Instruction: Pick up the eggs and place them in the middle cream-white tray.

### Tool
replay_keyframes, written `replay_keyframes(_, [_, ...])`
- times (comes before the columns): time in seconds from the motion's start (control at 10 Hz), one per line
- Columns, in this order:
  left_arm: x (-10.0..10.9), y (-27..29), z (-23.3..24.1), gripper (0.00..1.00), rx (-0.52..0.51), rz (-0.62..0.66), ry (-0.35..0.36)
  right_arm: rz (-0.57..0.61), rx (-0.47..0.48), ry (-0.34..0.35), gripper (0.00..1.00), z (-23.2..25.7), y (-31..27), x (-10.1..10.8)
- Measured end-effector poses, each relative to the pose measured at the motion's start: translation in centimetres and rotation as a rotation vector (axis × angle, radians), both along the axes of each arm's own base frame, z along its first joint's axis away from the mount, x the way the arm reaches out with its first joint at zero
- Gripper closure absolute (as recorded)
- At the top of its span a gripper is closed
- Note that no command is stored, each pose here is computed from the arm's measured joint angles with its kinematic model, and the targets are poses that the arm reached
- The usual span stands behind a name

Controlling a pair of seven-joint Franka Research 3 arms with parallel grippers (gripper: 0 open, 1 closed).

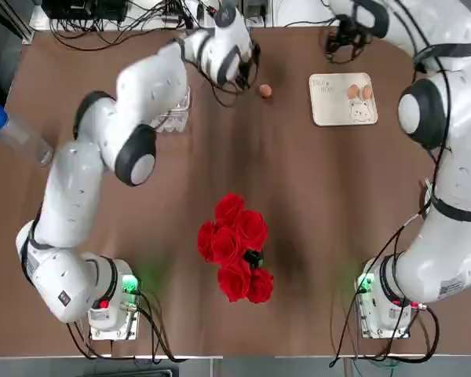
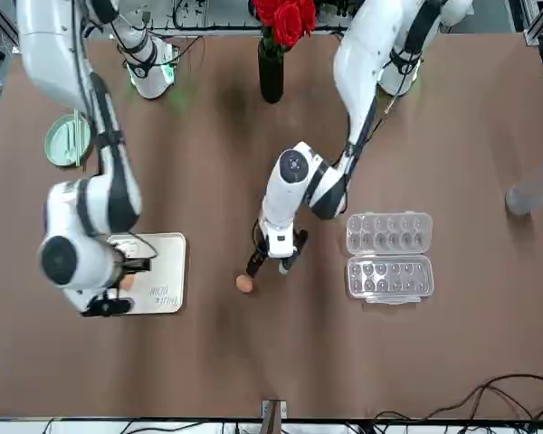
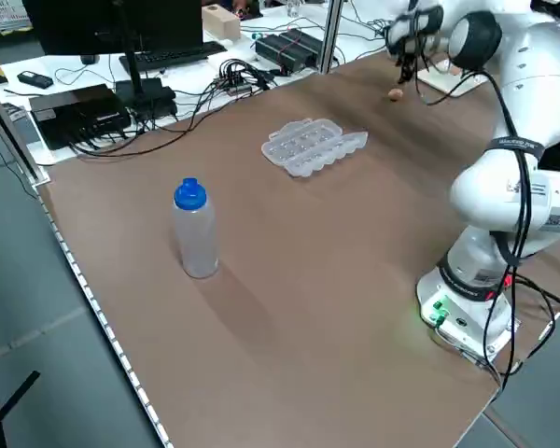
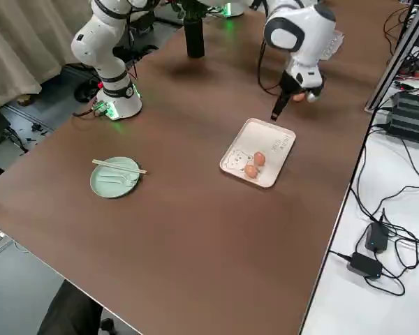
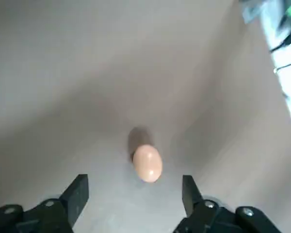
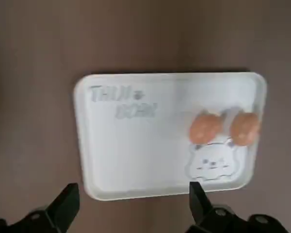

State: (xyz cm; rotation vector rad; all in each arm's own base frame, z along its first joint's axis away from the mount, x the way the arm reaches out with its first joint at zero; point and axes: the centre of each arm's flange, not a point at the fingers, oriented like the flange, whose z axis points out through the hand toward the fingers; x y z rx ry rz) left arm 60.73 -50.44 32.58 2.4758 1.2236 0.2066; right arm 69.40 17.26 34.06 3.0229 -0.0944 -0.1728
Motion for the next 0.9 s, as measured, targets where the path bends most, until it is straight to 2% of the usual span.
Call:
replay_keyframes(0.1, [1.6, 3.1, 4.1, 0.0, 0.039, -0.012, -0.005, -0.101, 0.006, -0.084, 0.0, 0.0, 4.2, -0.2])
replay_keyframes(0.3, [4.1, 10.3, 11.7, 0.0, 0.107, -0.048, 0.002, -0.289, 0.068, -0.247, 0.0, -0.3, 10.2, -0.3])
replay_keyframes(0.4, [4.9, 14.5, 15.0, 0.0, 0.144, -0.075, 0.021, -0.364, 0.097, -0.296, 0.0, -1.9, 13.1, -0.8])
replay_keyframes(0.7, [6.0, 28.3, 21.6, 0.0, 0.262, -0.273, 0.078, -0.427, 0.07, -0.303, 0.0, -10.6, 19.0, -3.4])
replay_keyframes(0.9, [5.8, 34.3, 23.1, 0.0, 0.313, -0.452, 0.105, -0.452, 0.071, -0.348, 0.0, -13.0, 20.7, -4.1])
